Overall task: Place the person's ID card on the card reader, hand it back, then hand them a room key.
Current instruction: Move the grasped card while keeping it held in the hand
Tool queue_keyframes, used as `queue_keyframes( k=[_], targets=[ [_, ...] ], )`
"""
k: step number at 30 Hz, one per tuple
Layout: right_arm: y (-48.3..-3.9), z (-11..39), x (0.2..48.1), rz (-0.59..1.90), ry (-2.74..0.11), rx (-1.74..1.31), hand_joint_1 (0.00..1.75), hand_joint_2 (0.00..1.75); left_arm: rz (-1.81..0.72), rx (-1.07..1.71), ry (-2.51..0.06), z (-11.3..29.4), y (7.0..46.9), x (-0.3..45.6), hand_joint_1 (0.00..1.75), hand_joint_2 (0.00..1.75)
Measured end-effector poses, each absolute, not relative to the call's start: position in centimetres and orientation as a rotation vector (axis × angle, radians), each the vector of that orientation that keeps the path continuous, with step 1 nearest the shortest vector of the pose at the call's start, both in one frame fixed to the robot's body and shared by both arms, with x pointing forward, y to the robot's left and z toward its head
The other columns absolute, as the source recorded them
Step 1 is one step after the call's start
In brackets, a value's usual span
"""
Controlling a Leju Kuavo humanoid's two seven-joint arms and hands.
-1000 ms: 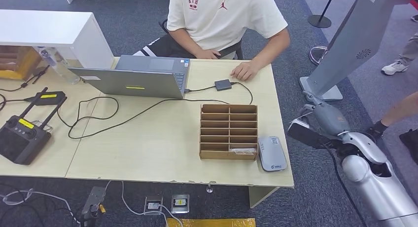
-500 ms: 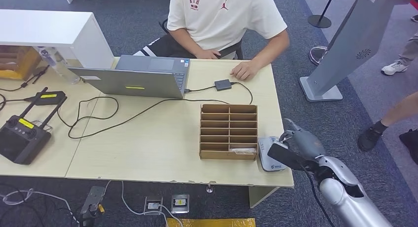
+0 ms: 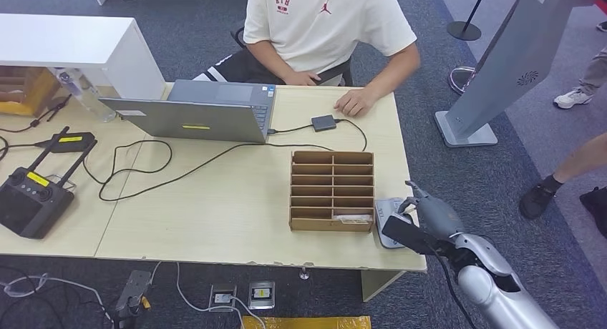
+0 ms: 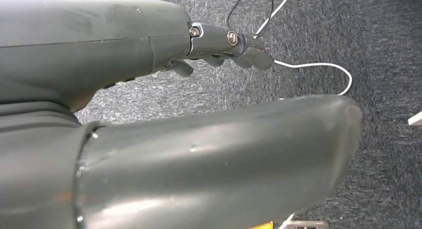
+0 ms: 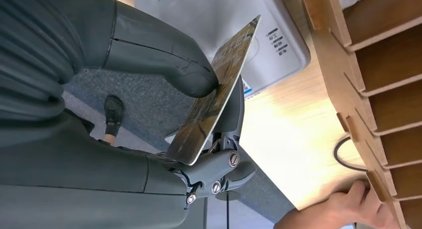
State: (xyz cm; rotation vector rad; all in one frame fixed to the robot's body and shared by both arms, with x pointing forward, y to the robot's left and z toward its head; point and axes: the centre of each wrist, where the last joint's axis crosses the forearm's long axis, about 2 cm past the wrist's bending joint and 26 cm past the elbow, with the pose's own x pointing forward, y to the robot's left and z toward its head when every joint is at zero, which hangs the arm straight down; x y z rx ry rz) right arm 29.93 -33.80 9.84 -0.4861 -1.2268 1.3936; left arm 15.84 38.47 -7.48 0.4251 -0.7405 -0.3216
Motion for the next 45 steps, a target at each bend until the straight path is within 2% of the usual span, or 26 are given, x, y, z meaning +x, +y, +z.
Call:
queue_keyframes(
  k=[33,39,45],
  targets=[
    [-34.5,9.6,29.0,1.414,-1.176,-0.49,1.75,1.75,-0.316,0.434,-0.731,-7.7,38.5,15.3,0.0,0.0],
    [-35.7,11.4,30.8,1.498,-1.23,-0.487,1.75,1.75,-0.321,0.434,-0.735,-7.6,38.5,15.5,0.0,0.0],
    [-37.7,15.1,33.8,1.548,-1.277,-0.61,1.75,1.75,-0.33,0.434,-0.741,-7.5,38.4,15.7,0.0,0.0]
  ],
)
